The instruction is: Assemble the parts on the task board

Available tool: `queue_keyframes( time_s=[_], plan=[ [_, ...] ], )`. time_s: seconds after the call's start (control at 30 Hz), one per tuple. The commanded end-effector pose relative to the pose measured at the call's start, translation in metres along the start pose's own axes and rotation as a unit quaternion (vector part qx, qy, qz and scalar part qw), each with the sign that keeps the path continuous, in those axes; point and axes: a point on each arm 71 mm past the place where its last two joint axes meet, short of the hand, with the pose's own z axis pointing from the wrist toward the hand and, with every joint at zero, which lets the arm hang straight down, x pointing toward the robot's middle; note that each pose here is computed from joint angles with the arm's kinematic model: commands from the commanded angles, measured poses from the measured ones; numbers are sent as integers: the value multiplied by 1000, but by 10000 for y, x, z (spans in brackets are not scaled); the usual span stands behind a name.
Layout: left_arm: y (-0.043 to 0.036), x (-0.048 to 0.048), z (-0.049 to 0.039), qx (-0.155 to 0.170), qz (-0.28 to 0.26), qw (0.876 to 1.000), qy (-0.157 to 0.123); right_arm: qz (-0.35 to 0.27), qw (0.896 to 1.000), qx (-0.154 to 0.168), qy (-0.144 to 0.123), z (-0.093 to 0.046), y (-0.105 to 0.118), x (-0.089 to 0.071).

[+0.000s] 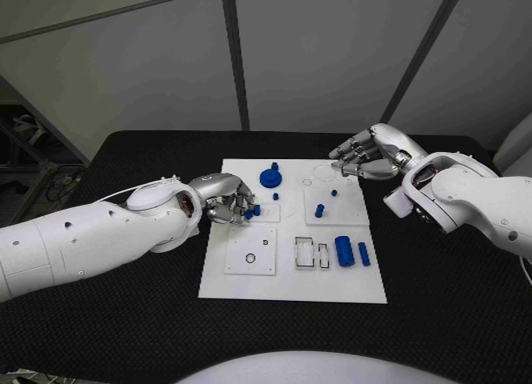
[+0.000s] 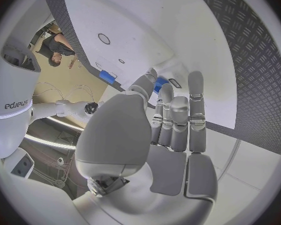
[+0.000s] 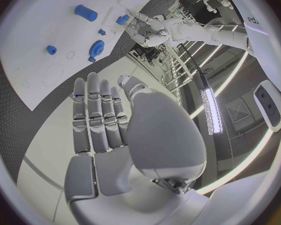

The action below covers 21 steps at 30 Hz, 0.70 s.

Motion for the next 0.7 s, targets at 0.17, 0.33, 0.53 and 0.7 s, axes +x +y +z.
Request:
queue_keyframes(
  time_s=[0.17, 0.33, 0.53, 0.7],
  plan=[
    [-3, 19, 11, -5, 7, 1000, 14, -1, 1000, -5, -1, 9, 20, 1],
    [7, 16, 9, -8, 7, 1000, 13, -1, 1000, -5, -1, 7, 17, -2],
    [13, 12, 11, -9, 7, 1000, 11, -1, 1000, -5, -1, 8, 17, 0],
    [15, 11, 14, -8, 7, 1000, 11, -1, 1000, -5, -1, 8, 18, 0]
  ],
)
